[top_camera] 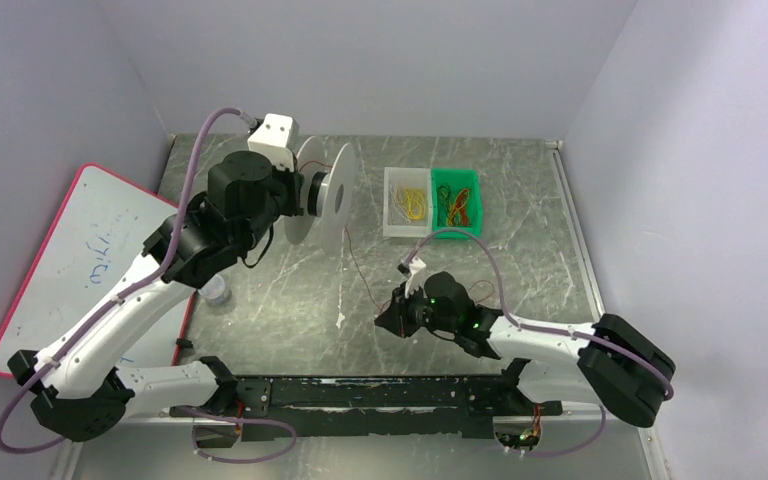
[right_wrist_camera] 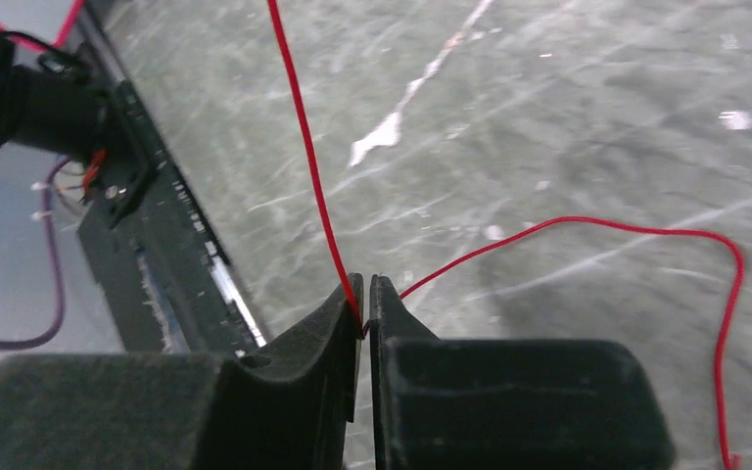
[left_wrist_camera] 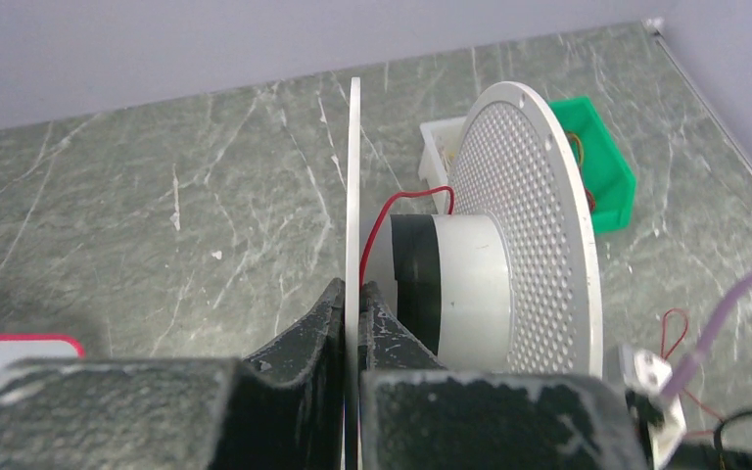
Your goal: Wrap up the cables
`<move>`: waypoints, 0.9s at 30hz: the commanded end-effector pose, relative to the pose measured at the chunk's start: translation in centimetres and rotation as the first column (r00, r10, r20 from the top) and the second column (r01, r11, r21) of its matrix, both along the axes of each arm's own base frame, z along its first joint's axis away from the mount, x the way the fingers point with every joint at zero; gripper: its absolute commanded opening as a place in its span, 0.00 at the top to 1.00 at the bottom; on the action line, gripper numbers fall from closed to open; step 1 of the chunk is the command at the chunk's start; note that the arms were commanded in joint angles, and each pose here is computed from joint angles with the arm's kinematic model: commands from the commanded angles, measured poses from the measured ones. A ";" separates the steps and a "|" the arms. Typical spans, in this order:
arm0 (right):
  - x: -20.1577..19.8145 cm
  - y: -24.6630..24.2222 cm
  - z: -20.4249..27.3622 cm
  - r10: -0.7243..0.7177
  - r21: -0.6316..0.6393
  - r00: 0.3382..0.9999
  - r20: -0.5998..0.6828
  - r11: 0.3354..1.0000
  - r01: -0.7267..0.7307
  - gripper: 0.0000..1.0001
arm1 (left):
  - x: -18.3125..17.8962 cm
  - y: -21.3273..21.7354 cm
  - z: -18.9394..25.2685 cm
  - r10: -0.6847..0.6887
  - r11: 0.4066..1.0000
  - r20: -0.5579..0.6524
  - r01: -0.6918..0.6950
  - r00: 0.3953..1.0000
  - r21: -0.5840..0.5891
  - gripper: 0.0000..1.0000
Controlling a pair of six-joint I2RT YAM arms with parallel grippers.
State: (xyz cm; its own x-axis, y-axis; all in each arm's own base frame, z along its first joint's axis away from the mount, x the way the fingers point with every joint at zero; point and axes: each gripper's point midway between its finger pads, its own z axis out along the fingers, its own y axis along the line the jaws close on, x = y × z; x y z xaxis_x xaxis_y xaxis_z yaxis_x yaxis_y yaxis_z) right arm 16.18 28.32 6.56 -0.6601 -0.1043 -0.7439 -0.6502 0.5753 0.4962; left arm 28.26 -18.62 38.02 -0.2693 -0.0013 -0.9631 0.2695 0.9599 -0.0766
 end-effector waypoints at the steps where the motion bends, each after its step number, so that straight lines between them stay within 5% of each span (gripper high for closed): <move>1: -1.6 1.9 2.4 0.027 0.070 0.999 0.032 0.997 -0.029 0.90 | 1.9 0.3 4.5 0.107 0.985 0.128 -0.088 0.986 -0.151 0.93; 8: -5.5 4.8 7.6 0.149 0.175 0.979 0.138 0.970 -0.172 0.97 | 3.1 0.2 3.4 0.159 0.976 0.139 -0.135 0.977 -0.168 0.93; 17: -8.9 8.4 14.4 0.241 0.131 0.924 0.296 0.948 -0.289 1.00 | 4.4 0.5 0.2 0.241 0.966 0.108 -0.227 0.965 -0.128 0.93; 27: -4.9 8.5 20.2 0.065 0.045 0.893 0.445 0.995 -0.094 1.00 | 3.3 1.4 -6.9 0.242 0.970 0.010 -0.242 0.970 0.025 0.93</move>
